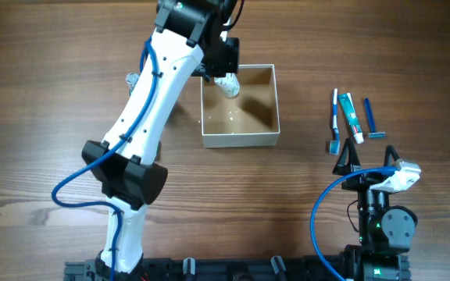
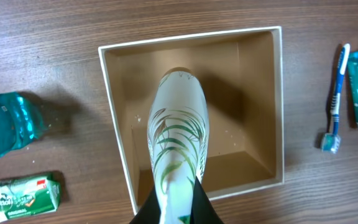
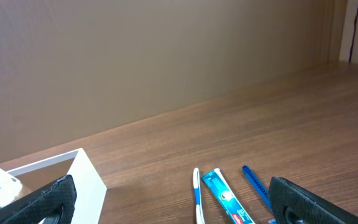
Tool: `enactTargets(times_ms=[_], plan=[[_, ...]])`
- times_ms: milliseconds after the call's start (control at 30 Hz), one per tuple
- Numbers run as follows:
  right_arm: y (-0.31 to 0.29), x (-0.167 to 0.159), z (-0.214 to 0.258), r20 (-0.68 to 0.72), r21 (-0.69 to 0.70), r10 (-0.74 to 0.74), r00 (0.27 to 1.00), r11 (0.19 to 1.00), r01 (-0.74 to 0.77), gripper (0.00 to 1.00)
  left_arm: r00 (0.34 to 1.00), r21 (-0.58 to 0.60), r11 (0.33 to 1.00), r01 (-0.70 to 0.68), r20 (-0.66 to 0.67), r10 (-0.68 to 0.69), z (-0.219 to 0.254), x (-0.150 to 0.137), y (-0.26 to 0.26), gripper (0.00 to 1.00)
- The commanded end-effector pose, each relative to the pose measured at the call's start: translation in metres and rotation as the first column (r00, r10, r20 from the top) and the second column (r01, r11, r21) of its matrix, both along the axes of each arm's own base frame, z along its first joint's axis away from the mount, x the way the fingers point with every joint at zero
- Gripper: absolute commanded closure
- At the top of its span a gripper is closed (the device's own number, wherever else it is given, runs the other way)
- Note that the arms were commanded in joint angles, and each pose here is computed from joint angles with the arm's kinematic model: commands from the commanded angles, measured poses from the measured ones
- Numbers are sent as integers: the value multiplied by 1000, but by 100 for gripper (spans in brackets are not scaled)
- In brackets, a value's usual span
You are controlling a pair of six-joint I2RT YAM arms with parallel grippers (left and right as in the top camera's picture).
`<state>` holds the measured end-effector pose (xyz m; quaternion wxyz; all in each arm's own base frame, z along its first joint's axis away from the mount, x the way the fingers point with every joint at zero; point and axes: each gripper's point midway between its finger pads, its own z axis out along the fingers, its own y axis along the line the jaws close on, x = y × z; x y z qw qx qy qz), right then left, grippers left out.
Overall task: Pack container
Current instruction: 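Carry the white tube with the left gripper over the box, then lower the tube upright into the box and open left gripper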
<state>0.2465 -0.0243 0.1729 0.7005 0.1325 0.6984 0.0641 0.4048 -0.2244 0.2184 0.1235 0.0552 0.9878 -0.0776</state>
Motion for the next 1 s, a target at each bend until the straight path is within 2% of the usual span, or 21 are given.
enactTargets(times_ms=[0, 333, 700, 967], plan=[[0, 0, 0, 1, -7, 0, 1000, 1000, 0, 0, 1000, -10, 1000, 29, 9, -29, -8, 9, -8, 96], [0, 0, 0, 1, -7, 0, 1000, 1000, 0, 0, 999, 5, 1000, 29, -21, -29, -37, 21, -15, 96], [0, 0, 0, 1, -6, 0, 1000, 1000, 0, 0, 999, -7, 999, 40, -5, -40, -36, 23, -20, 96], [0, 0, 0, 1, -7, 0, 1000, 1000, 0, 0, 998, -34, 998, 51, 36, -50, -32, 30, -31, 91]])
